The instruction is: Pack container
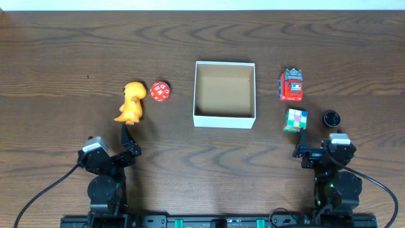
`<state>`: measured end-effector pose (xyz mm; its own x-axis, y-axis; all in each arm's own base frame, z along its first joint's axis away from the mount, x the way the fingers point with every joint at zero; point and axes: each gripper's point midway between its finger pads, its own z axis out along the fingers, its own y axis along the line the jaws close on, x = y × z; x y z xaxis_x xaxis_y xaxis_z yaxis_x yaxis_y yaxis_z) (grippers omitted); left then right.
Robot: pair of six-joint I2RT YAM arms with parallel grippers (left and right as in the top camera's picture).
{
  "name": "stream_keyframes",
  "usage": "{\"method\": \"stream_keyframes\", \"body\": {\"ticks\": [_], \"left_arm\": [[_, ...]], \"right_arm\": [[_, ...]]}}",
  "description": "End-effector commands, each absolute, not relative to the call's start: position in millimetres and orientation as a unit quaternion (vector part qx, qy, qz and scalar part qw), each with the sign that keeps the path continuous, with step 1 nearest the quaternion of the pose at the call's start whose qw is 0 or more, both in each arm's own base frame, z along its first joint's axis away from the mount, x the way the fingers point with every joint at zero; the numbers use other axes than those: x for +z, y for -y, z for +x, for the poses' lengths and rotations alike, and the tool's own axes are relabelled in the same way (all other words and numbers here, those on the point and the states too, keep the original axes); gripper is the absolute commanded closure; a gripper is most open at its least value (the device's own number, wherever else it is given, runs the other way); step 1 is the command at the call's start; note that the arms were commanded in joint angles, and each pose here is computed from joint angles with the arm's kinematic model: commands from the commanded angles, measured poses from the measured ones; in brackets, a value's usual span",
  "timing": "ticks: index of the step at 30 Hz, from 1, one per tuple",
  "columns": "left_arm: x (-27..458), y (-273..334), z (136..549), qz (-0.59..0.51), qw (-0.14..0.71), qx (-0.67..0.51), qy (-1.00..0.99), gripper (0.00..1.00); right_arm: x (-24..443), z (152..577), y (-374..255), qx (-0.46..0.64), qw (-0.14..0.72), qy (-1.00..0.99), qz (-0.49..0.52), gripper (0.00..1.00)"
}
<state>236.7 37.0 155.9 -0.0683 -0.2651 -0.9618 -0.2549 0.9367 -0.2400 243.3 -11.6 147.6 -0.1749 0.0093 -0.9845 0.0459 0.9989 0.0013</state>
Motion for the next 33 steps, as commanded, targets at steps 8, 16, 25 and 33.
{"method": "stream_keyframes", "body": {"ticks": [8, 16, 25, 33], "left_arm": [[140.5, -38.1, 236.9, -0.182, 0.646, -0.001, -0.741, 0.02], [140.5, -38.1, 236.9, -0.182, 0.646, -0.001, -0.741, 0.02], [140.5, -38.1, 236.9, -0.182, 0.646, -0.001, -0.741, 0.02], [140.5, -38.2, 236.8, -0.182, 0.646, -0.001, -0.741, 0.02]], "right_arm": [[203.6, 246.2, 0.7, 0.029, 0.646, -0.762, 0.022, 0.01], [262.9, 296.4, -6.8, 0.054, 0.556, -0.83, 0.012, 0.01], [258.0, 370.3, -14.8, 0.078, 0.348, -0.934, 0.004, 0.01], [205.8, 409.8, -12.6, 0.076, 0.282, -0.956, -0.004, 0.01]]}}
